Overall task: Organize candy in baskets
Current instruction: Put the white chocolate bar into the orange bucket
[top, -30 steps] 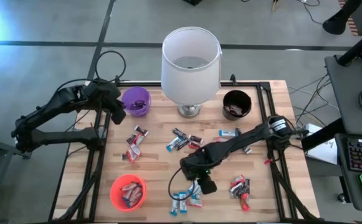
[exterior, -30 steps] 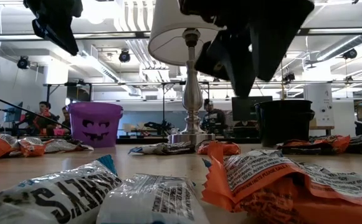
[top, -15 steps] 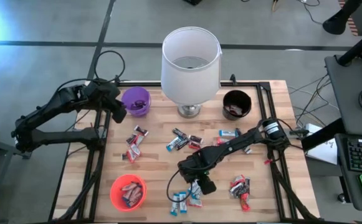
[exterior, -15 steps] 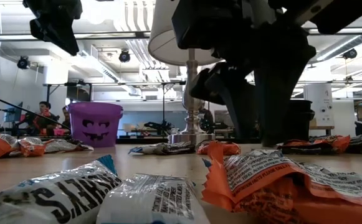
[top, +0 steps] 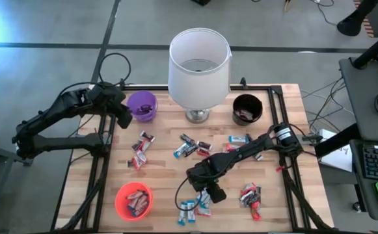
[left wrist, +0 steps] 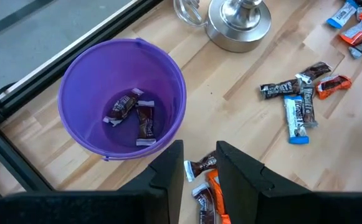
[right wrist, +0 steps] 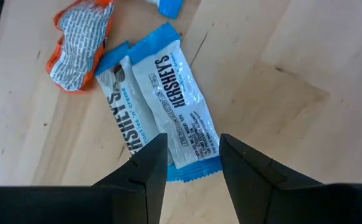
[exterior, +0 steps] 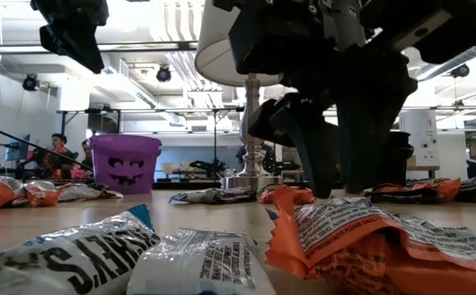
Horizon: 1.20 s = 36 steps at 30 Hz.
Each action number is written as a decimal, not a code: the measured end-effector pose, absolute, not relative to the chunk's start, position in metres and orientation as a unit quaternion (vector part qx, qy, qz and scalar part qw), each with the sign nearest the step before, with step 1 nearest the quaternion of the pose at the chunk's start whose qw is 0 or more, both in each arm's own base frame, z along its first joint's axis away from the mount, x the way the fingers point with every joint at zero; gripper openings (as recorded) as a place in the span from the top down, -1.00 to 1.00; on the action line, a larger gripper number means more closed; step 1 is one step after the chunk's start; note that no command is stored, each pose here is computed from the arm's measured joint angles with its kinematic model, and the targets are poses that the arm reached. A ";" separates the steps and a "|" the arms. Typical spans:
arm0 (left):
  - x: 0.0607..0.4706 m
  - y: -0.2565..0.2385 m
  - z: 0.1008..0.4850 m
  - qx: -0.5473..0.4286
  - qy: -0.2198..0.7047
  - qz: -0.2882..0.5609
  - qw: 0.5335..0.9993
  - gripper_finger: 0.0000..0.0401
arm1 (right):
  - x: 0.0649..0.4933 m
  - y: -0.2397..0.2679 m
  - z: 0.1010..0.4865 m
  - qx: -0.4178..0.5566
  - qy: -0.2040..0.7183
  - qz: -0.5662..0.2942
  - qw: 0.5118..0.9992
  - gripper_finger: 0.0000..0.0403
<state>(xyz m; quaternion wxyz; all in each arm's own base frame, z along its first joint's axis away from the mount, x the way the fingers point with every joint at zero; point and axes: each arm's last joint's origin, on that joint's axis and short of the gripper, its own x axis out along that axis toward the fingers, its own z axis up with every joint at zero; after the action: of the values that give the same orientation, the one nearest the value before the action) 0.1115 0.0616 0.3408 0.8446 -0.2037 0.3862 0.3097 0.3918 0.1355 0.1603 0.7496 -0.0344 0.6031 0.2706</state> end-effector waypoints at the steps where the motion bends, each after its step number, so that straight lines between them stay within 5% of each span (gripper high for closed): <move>1: 0.111 0.062 0.341 -0.204 0.386 0.310 0.845 0.62 | 0.391 0.135 0.159 -0.036 0.603 0.272 0.749 0.32; 13: 0.112 0.062 0.341 -0.206 0.386 0.310 0.844 0.62 | 0.382 0.128 0.135 -0.020 0.608 0.264 0.749 0.34; 20: 0.112 0.062 0.341 -0.204 0.387 0.309 0.845 0.62 | 0.384 0.119 0.136 0.018 0.619 0.233 0.749 0.81; 36: 0.114 0.058 0.341 -0.244 0.386 0.251 0.853 0.48 | 0.393 0.119 0.203 0.073 0.567 0.177 0.801 0.94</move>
<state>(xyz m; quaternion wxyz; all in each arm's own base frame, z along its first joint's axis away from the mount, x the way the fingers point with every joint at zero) 0.1139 0.0582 0.3406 0.8534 -0.2438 0.3860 0.2514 0.3932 0.1187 0.2033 0.8013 0.0732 0.5668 0.1767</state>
